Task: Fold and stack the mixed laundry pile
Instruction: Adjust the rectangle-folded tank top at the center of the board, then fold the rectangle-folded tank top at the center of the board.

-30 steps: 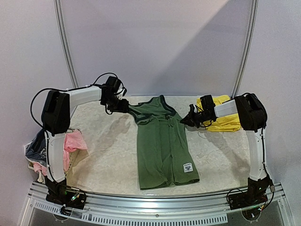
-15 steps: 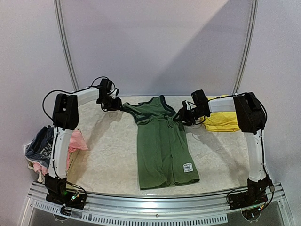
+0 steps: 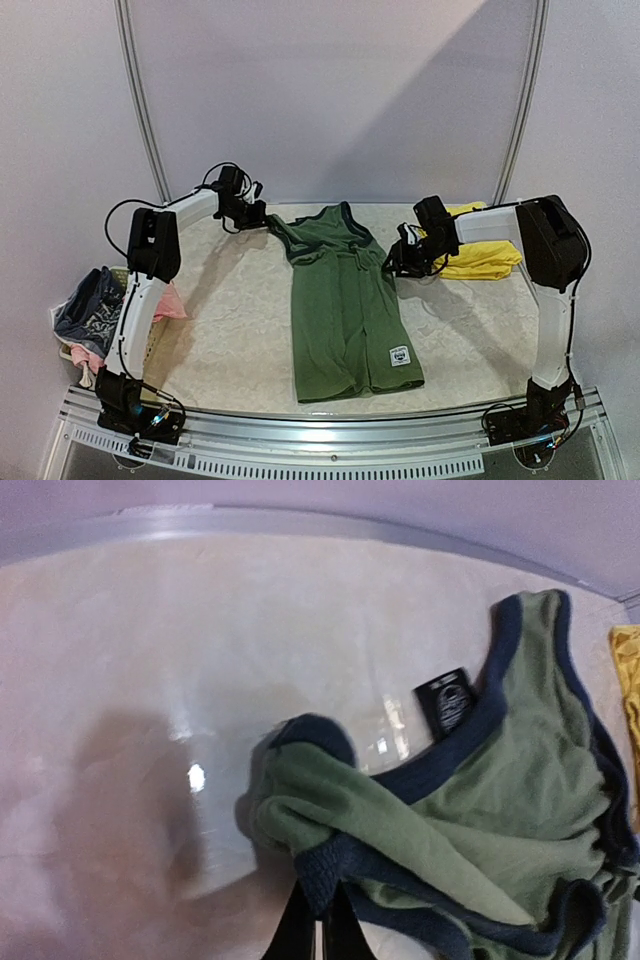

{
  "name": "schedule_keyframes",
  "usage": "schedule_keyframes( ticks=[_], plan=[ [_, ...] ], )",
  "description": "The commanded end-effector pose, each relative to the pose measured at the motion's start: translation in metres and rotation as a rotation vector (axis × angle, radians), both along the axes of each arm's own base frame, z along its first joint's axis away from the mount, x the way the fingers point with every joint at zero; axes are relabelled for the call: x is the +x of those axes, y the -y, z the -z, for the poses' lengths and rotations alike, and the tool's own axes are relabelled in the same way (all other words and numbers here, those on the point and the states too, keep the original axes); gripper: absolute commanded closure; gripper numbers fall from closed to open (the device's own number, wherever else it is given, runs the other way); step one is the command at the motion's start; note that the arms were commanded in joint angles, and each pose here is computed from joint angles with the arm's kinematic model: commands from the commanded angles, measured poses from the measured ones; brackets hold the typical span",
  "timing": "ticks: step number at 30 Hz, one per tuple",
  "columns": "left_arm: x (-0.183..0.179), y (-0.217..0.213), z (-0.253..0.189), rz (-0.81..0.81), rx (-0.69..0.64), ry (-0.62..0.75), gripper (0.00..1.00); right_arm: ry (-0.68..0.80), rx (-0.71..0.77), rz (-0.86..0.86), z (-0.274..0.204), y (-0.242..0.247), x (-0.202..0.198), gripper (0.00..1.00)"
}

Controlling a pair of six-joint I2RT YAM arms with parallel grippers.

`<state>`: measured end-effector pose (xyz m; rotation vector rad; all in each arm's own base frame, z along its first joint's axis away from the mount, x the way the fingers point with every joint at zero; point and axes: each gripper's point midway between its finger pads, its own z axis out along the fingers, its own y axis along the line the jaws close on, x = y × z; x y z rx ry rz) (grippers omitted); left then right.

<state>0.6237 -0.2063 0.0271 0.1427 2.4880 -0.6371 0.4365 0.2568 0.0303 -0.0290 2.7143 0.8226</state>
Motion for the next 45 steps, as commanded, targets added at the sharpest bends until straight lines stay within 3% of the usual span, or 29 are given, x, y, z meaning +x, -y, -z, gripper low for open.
schedule_keyframes(
  ticks=[1, 5, 6, 8, 11, 13, 15, 16, 23, 28, 34, 41, 45],
  plan=[
    [0.013, 0.065, -0.073, 0.149, -0.205, 0.181, 1.0, 0.024, -0.036, -0.002, -0.006, 0.006, -0.013, 0.5],
    [0.007, 0.115, -0.12, 0.266, -0.212, 0.338, 1.0, 0.027, -0.045, 0.009, -0.007, 0.011, -0.02, 0.51],
    [0.006, 0.122, -0.126, 0.281, -0.204, 0.371, 0.95, 0.031, -0.046, 0.011, -0.009, 0.012, -0.022, 0.5],
    [0.005, 0.13, -0.13, 0.312, -0.183, 0.415, 0.81, 0.033, -0.043, 0.014, -0.009, 0.013, -0.024, 0.5],
    [0.015, 0.118, -0.125, 0.259, -0.129, 0.431, 0.39, 0.036, -0.043, 0.012, -0.01, 0.012, -0.027, 0.5],
    [0.018, 0.111, -0.12, 0.238, -0.117, 0.423, 0.19, 0.035, -0.043, 0.008, -0.009, 0.01, -0.027, 0.5],
    [0.02, 0.102, -0.114, 0.226, -0.105, 0.404, 0.03, 0.036, -0.043, 0.006, -0.01, 0.009, -0.027, 0.5],
    [0.02, 0.098, -0.112, 0.22, -0.096, 0.393, 0.01, 0.038, -0.042, 0.002, -0.012, 0.007, -0.027, 0.5],
    [0.005, 0.065, -0.134, 0.165, 0.031, 0.387, 0.0, 0.07, -0.058, -0.021, -0.026, 0.001, -0.029, 0.49],
    [-0.03, 0.037, -0.151, 0.095, 0.162, 0.306, 0.02, 0.082, -0.084, -0.012, -0.031, 0.007, -0.04, 0.45],
    [-0.106, 0.027, -0.141, 0.055, 0.267, 0.167, 0.11, 0.077, -0.119, -0.029, -0.035, 0.003, -0.073, 0.42],
    [-0.209, 0.02, -0.127, -0.007, 0.292, 0.065, 0.19, 0.024, -0.147, -0.085, -0.025, -0.003, -0.142, 0.39],
    [-0.267, 0.028, -0.123, 0.002, 0.29, 0.054, 0.22, -0.006, -0.169, -0.108, -0.023, 0.01, -0.179, 0.32]
  ],
)
